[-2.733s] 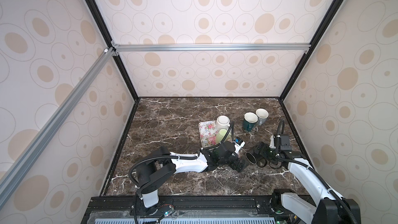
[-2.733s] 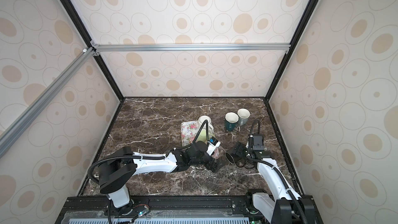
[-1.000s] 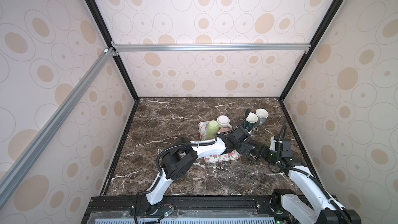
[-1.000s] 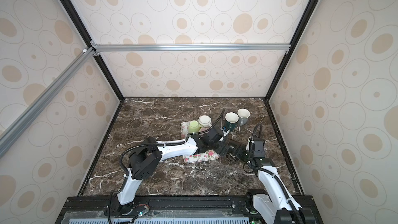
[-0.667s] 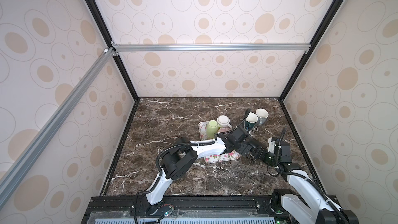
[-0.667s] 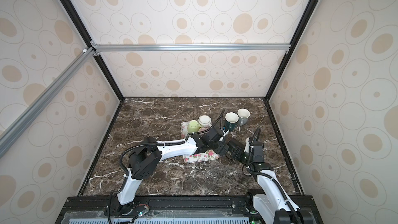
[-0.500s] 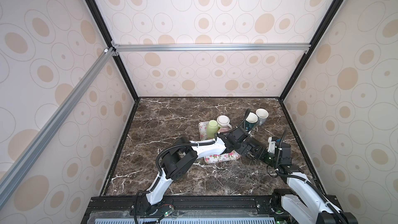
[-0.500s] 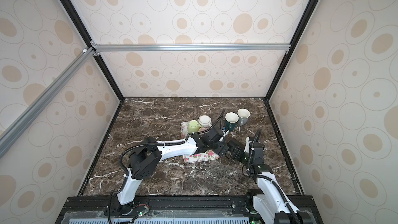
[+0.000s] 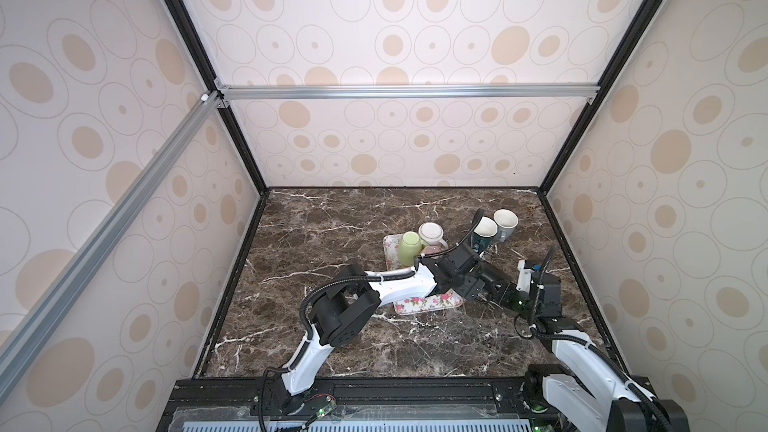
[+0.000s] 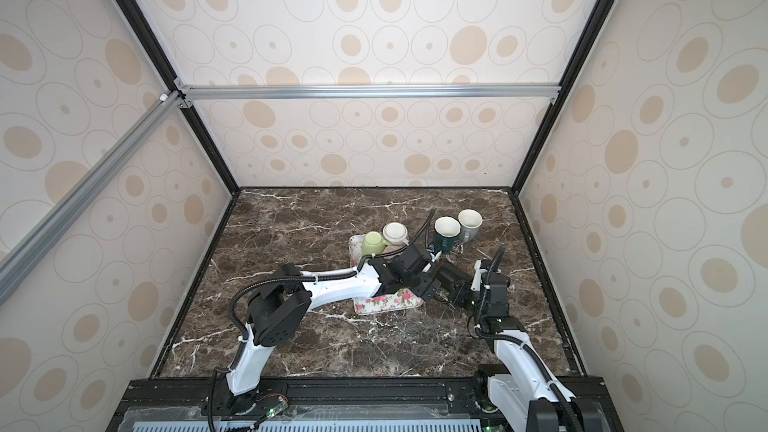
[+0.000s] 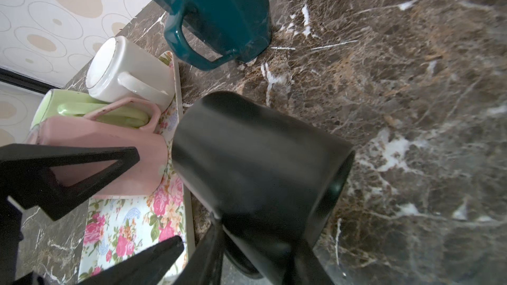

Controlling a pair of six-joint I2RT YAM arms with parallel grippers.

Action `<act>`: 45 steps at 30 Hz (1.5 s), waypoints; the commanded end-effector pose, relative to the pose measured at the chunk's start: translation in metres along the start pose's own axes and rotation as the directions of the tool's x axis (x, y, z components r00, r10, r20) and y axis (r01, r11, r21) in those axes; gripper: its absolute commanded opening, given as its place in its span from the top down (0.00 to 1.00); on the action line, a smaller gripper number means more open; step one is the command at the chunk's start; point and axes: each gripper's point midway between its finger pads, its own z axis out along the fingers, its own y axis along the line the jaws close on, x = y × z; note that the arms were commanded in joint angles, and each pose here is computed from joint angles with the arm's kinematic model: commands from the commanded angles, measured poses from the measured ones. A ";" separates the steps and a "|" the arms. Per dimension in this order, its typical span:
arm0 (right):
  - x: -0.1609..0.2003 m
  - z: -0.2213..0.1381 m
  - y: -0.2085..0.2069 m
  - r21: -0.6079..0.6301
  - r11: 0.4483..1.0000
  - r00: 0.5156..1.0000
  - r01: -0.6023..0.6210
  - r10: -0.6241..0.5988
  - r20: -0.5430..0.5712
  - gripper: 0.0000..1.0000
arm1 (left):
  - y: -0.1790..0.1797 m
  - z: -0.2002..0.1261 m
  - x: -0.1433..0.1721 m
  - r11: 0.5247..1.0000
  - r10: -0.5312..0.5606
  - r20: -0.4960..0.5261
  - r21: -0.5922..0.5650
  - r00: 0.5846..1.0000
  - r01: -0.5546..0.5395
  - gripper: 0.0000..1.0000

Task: Turn the mug right side up
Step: Place the mug at the top-right of the table.

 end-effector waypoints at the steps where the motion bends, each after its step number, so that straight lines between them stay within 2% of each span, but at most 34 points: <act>1: -0.016 0.001 0.006 -0.011 1.000 0.999 0.018 -0.018 0.044 0.79 | 0.008 -0.021 -0.031 1.000 0.010 0.060 -0.021 0.998 -0.008 0.02; 2: -0.018 0.001 0.008 -0.010 1.000 0.999 0.023 -0.023 0.046 0.83 | 0.008 -0.022 -0.033 1.000 0.008 0.065 -0.020 0.998 -0.007 0.02; 13: -0.036 0.005 0.010 0.049 0.998 0.999 0.040 -0.042 0.024 0.95 | 0.007 -0.051 -0.055 1.000 0.001 0.124 -0.005 0.992 0.000 0.02; 15: -0.039 0.008 0.010 0.054 0.998 0.999 0.034 -0.035 0.013 0.92 | 0.007 -0.054 -0.057 1.000 0.002 0.130 -0.003 0.992 -0.002 0.02; 17: -0.039 0.012 0.010 0.063 0.998 1.000 0.021 -0.020 -0.015 0.80 | 0.007 -0.058 -0.060 1.000 0.002 0.136 -0.001 0.991 -0.002 0.02; 20: -0.034 0.016 0.014 0.032 0.999 0.999 -0.003 0.004 -0.033 0.57 | 0.004 -0.065 -0.063 1.000 0.000 0.140 0.014 0.990 -0.002 0.02; 23: -0.030 0.016 0.011 0.037 0.999 0.999 -0.036 0.038 -0.038 0.47 | 0.001 -0.083 -0.072 0.999 -0.017 0.173 0.044 0.985 0.009 0.02; 29: -0.023 0.022 0.012 -0.017 1.000 1.000 -0.023 0.023 -0.008 0.45 | -0.005 -0.115 -0.085 0.996 -0.029 0.222 0.093 0.975 0.008 0.02; 38: -0.031 0.038 0.038 -0.222 0.974 0.995 0.046 -0.026 0.095 0.51 | 0.010 -0.122 -0.071 0.999 -0.015 0.213 0.033 0.977 0.008 0.02; 45: -0.044 0.049 0.032 -0.190 0.981 0.988 0.049 -0.020 0.155 0.52 | 0.016 -0.119 -0.058 0.999 -0.036 0.197 0.027 0.980 0.032 0.02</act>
